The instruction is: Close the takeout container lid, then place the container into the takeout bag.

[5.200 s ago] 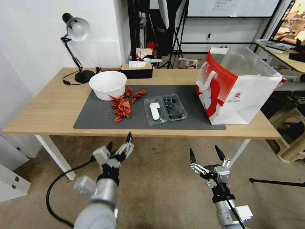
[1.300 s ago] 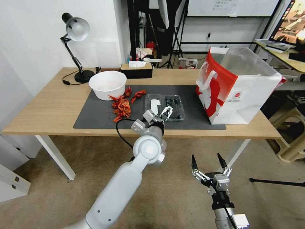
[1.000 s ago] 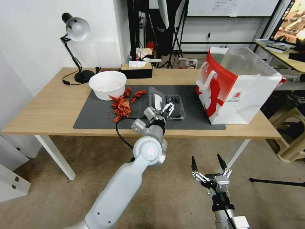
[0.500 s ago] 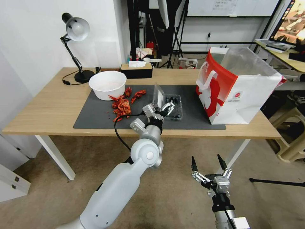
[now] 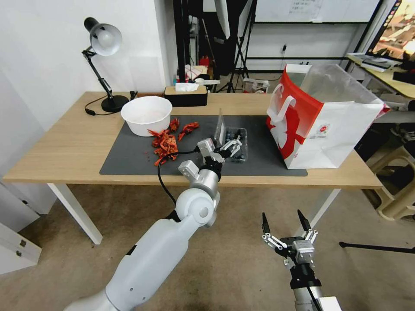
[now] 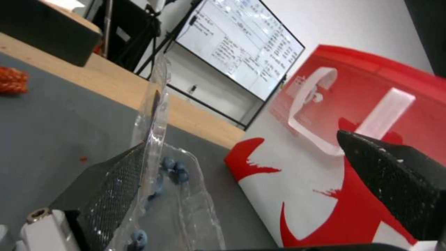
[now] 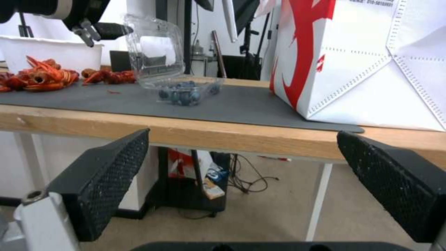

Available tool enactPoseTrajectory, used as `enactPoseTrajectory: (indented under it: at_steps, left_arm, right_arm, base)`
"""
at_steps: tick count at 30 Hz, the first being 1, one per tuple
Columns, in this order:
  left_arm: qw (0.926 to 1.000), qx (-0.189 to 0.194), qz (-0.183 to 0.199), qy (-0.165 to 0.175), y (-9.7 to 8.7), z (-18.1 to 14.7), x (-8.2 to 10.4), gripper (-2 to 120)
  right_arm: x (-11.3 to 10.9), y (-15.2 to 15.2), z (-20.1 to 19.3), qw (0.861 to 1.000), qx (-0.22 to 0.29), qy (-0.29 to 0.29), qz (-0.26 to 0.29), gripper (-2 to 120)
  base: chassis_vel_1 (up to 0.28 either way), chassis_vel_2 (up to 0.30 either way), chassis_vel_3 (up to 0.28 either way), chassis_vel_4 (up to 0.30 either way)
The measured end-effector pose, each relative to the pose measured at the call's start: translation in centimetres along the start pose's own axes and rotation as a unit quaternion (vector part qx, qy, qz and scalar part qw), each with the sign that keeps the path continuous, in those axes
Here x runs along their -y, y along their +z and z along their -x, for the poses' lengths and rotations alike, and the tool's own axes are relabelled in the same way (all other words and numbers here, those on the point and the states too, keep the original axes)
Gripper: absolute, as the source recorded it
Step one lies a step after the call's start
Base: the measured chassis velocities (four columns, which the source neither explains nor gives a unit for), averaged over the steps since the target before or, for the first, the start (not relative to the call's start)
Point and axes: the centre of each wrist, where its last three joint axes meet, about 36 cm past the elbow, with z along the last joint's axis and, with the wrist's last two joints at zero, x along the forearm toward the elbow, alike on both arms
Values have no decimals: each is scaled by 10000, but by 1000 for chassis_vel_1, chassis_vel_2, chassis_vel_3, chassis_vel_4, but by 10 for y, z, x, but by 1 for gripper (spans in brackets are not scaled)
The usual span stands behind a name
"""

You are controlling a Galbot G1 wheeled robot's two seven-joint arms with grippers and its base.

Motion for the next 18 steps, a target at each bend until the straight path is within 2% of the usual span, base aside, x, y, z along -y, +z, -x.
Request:
enactPoseTrajectory:
  at_steps: [9,13,15,17,18]
  left_arm:
    - [9987,-106,415,262,7,5,-3,100]
    - [9957,-150,774,495,11,8,-6,100]
    - [9948,-163,837,558,12,8,-7,100]
    - [9897,-242,1133,847,20,9,-10,100]
    - [9897,-242,1133,847,20,9,-10,100]
  right_arm:
    - [1,2,0,10000,8,43,-11,100]
    - [2,2,1,10000,25,67,-24,100]
    - [2,2,1,10000,27,72,-26,100]
    - [2,2,1,10000,30,87,-30,100]
    - [2,2,1,10000,30,87,-30,100]
  base:
    - [0,0,0,0]
    - [0,0,0,0]
    - [0,0,0,0]
    - [0,0,0,0]
    - [0,0,0,0]
